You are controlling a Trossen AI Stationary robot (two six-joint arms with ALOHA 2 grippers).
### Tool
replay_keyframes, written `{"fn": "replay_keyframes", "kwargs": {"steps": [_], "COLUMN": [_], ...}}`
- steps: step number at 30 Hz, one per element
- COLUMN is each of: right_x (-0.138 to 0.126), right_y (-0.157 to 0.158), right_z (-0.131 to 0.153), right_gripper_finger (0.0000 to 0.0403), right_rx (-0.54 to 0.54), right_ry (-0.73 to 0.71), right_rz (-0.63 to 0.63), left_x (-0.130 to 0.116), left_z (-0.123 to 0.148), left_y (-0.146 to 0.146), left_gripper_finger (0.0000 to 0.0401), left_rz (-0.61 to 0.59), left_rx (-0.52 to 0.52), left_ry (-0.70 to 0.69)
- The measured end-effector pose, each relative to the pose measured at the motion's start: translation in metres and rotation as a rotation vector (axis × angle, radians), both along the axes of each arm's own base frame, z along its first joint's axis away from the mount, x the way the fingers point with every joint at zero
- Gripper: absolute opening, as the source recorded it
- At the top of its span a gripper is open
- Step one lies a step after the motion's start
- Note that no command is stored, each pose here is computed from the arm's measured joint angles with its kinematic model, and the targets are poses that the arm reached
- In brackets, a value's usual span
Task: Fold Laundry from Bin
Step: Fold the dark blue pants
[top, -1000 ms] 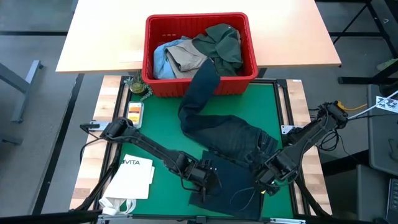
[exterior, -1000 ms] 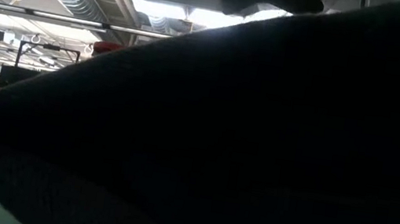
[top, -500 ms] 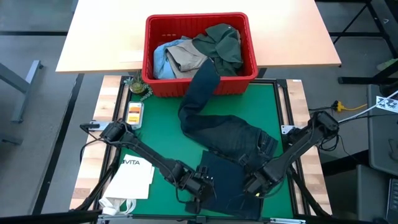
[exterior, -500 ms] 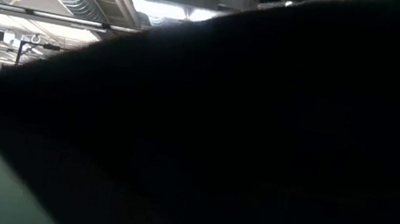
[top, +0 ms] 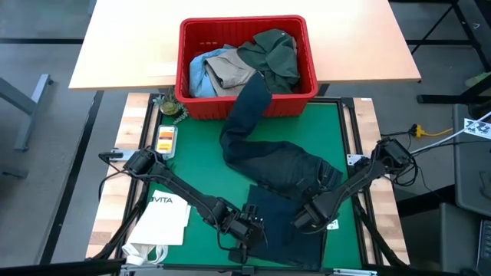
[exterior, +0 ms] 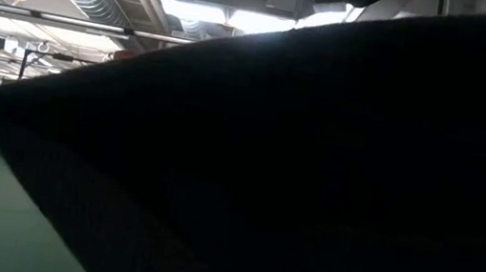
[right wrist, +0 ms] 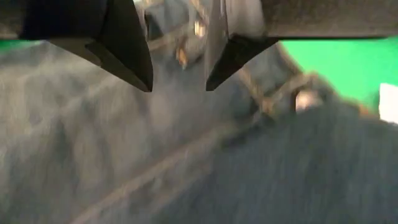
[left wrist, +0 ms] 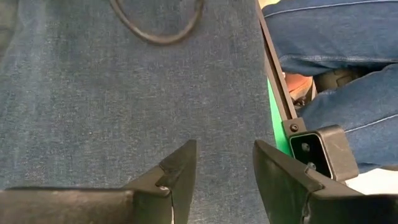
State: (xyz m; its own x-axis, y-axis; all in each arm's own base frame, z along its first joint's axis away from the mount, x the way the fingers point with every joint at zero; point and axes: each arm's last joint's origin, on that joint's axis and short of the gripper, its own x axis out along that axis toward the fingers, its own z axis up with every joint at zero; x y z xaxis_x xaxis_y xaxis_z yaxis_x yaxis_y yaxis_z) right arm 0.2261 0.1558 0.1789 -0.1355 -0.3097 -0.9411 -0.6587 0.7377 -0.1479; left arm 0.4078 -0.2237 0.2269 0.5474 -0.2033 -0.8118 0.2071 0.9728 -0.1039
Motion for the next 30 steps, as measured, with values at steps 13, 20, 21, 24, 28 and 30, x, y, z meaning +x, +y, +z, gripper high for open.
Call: {"fn": "replay_keyframes", "kwargs": {"steps": [13,20,21,24,28,30], "right_x": [-0.007,-0.013,-0.015,-0.021,-0.029,-0.032], "right_y": [0.028,0.071,0.077,0.094,0.110,0.113], "right_z": [0.063,0.070,0.070,0.072,0.073,0.068], "right_gripper_finger": [0.0147,0.0147,0.0147,0.0147,0.0147,0.0147], "right_rx": [0.101,0.288,0.315,0.383,0.401,0.406], "right_ry": [-0.188,-0.366,-0.386,-0.461,-0.592,-0.626], "right_rz": [-0.033,0.075,0.090,0.125,0.113,0.103], "left_x": [0.010,0.024,0.026,0.030,0.032,0.032], "left_z": [-0.001,0.000,0.000,0.000,0.000,0.000], "left_y": [0.022,0.056,0.060,0.070,0.076,0.076], "left_gripper_finger": [0.0151,0.0151,0.0151,0.0151,0.0151,0.0151], "left_rz": [0.087,0.181,0.191,0.214,0.227,0.227], "left_rx": [0.094,0.123,0.123,0.123,0.122,0.123], "left_ry": [-0.028,-0.037,-0.037,-0.036,-0.035,-0.035]}}
